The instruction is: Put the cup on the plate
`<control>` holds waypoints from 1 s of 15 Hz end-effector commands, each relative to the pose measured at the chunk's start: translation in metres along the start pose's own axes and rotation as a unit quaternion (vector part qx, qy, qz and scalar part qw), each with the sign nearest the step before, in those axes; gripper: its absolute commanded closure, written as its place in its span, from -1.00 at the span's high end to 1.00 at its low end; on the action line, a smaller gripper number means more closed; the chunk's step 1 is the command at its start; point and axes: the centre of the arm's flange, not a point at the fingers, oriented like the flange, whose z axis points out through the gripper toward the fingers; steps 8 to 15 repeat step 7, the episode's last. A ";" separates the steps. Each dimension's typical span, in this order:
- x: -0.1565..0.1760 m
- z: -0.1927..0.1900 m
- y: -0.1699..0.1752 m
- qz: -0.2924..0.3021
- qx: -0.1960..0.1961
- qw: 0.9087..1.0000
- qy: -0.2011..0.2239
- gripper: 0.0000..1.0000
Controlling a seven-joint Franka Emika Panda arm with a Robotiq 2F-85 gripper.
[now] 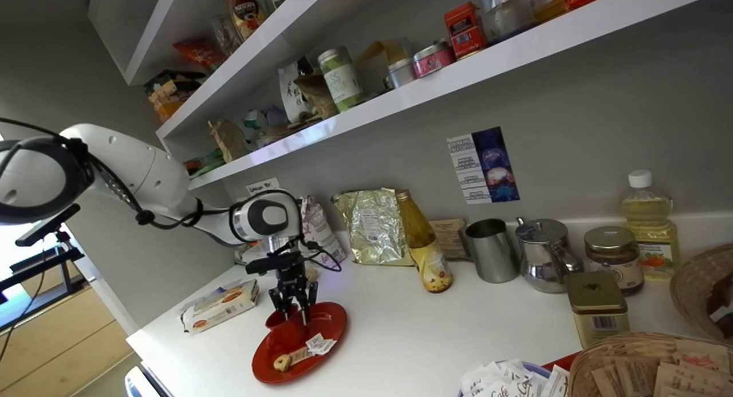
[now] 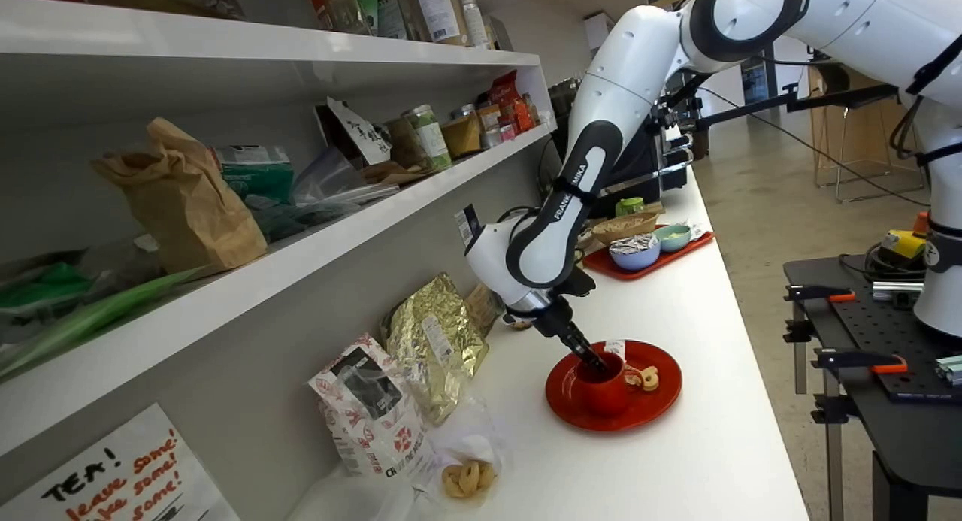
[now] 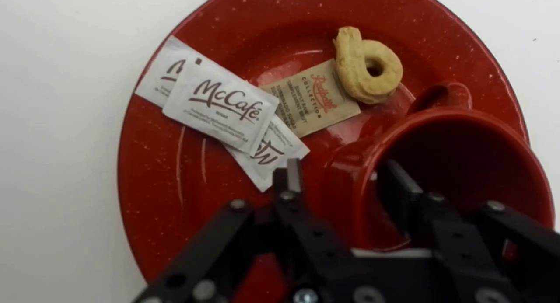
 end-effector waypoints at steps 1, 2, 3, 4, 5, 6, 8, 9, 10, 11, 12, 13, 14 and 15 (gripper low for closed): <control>-0.039 -0.017 0.011 0.019 0.002 1.000 0.018 0.61; -0.053 -0.023 0.018 0.027 0.003 0.999 0.026 0.73; -0.070 -0.029 0.026 0.037 0.007 0.999 0.035 0.90; -0.025 -0.016 0.022 0.021 -0.001 1.000 0.015 0.53; -0.036 -0.022 0.028 0.029 0.000 0.999 0.020 0.67; -0.046 -0.027 0.033 0.035 0.001 0.999 0.024 0.84; -0.053 -0.030 0.036 0.038 0.002 0.999 0.026 0.90; -0.053 -0.030 0.036 0.038 0.002 0.999 0.026 0.90; -0.053 -0.030 0.036 0.038 0.002 0.999 0.026 0.90; -0.053 -0.030 0.036 0.038 0.002 0.999 0.026 0.90; -0.053 -0.030 0.036 0.038 0.002 0.999 0.026 0.90; -0.053 -0.030 0.036 0.038 0.002 0.999 0.026 0.90; -0.053 -0.030 0.036 0.038 0.002 0.999 0.026 0.90; -0.053 -0.030 0.036 0.038 0.002 0.999 0.026 0.90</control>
